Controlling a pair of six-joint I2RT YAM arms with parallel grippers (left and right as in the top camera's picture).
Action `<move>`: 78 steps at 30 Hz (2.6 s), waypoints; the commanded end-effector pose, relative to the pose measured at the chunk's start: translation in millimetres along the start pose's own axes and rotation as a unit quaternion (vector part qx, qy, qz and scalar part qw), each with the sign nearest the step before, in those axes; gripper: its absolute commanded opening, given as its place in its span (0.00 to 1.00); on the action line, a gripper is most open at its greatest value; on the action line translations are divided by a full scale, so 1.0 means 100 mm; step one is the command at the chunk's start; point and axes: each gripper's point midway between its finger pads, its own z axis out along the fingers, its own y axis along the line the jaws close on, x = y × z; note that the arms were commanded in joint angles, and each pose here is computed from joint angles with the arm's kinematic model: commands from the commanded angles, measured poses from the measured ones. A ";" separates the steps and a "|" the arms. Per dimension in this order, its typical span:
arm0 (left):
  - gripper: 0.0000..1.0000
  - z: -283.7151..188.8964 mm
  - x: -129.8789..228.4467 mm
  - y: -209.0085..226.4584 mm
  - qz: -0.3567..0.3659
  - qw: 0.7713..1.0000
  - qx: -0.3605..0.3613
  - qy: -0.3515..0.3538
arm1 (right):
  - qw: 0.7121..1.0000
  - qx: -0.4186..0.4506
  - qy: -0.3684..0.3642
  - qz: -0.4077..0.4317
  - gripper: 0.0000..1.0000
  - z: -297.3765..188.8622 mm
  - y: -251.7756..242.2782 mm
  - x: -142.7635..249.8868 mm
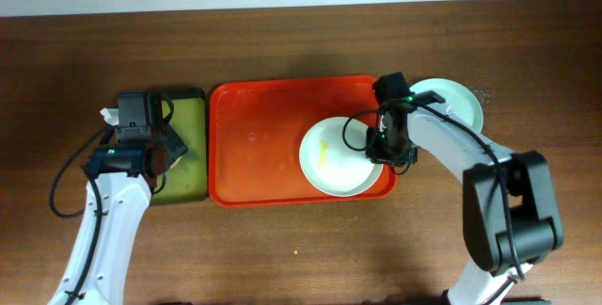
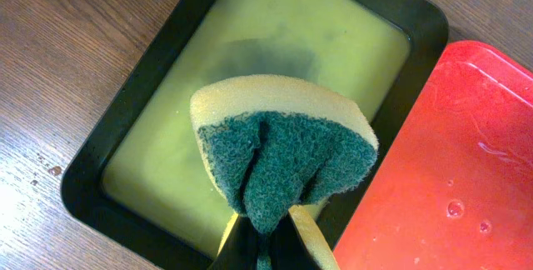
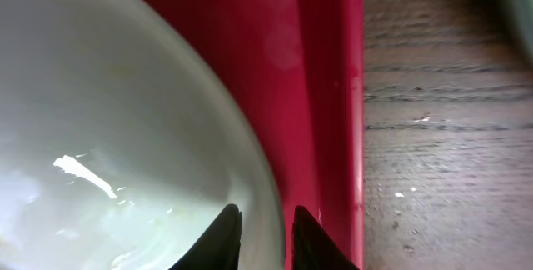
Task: Clean dirty plates on tray and stack at the side
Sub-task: 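Reach the right gripper to the last white plate's rim and grip it, then bring the sponge in the left gripper over the last white plate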
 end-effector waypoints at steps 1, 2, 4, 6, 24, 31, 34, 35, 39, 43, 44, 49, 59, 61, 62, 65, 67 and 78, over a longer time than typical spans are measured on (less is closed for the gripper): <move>0.00 -0.06 -0.08 -0.04 -0.004 1.000 0.010 -0.011 | 1.000 -0.008 0.029 0.001 0.22 0.17 0.04 0.10; 0.00 -0.06 -0.08 -0.04 -0.004 1.000 0.010 -0.011 | 0.999 -0.023 0.029 0.001 0.22 0.17 0.09 0.10; 0.00 -0.06 -0.08 -0.05 -0.004 1.000 0.014 -0.009 | 0.998 -0.056 0.032 0.000 0.17 0.16 0.21 0.09; 0.00 -0.06 -0.07 -0.06 -0.004 1.000 0.015 -0.008 | 0.997 -0.072 0.034 -0.004 0.07 0.16 0.29 0.10; 0.00 0.43 0.17 -0.11 0.011 0.999 0.002 0.047 | 0.989 -0.119 -0.053 -0.069 0.04 0.32 0.93 0.04; 0.00 1.13 0.24 -0.08 0.025 0.997 -0.049 0.052 | 0.989 -0.119 -0.053 -0.068 0.04 0.32 0.93 0.04; 0.00 1.34 0.43 -0.02 0.034 0.994 -0.067 0.082 | 0.989 -0.117 -0.055 -0.068 0.04 0.33 0.92 0.03; 0.00 1.38 0.46 -0.02 0.037 0.993 -0.070 0.086 | 0.990 -0.112 -0.057 -0.068 0.04 0.33 0.90 0.02; 0.00 1.43 0.42 -0.05 0.098 0.990 -0.061 0.085 | 0.990 -0.110 -0.056 -0.067 0.04 0.33 0.89 0.03; 0.00 1.04 0.06 -0.17 0.109 0.992 -0.044 0.055 | 0.990 -0.110 -0.054 -0.067 0.04 0.33 0.89 0.03; 0.00 0.91 -0.05 -0.20 0.105 0.993 -0.037 0.041 | 0.990 -0.110 -0.054 -0.067 0.04 0.33 0.89 0.03; 0.00 -0.08 -0.36 -0.58 0.084 0.990 0.113 -0.019 | 0.990 -0.112 -0.057 -0.068 0.04 0.33 0.90 0.02; 0.00 -0.10 0.80 -1.40 0.203 0.944 0.219 0.142 | 0.975 -0.176 -0.049 -0.128 0.04 0.26 1.13 0.08; 0.00 0.05 1.11 -1.55 0.236 0.932 0.212 0.174 | 0.975 -0.175 -0.050 -0.127 0.04 0.26 1.13 0.08; 0.00 0.12 1.21 -1.58 0.244 0.929 0.209 0.184 | 0.975 -0.175 -0.050 -0.127 0.04 0.26 1.13 0.08; 0.00 0.29 1.49 -1.66 0.266 0.918 0.201 0.217 | 0.975 -0.175 -0.050 -0.127 0.04 0.26 1.13 0.08; 0.00 0.34 1.65 -1.73 0.277 0.909 0.208 0.231 | 0.975 -0.174 -0.051 -0.127 0.04 0.26 1.13 0.07; 0.00 0.58 1.83 -2.00 0.272 0.914 0.211 0.215 | 0.976 -0.170 -0.052 -0.127 0.04 0.27 1.12 0.07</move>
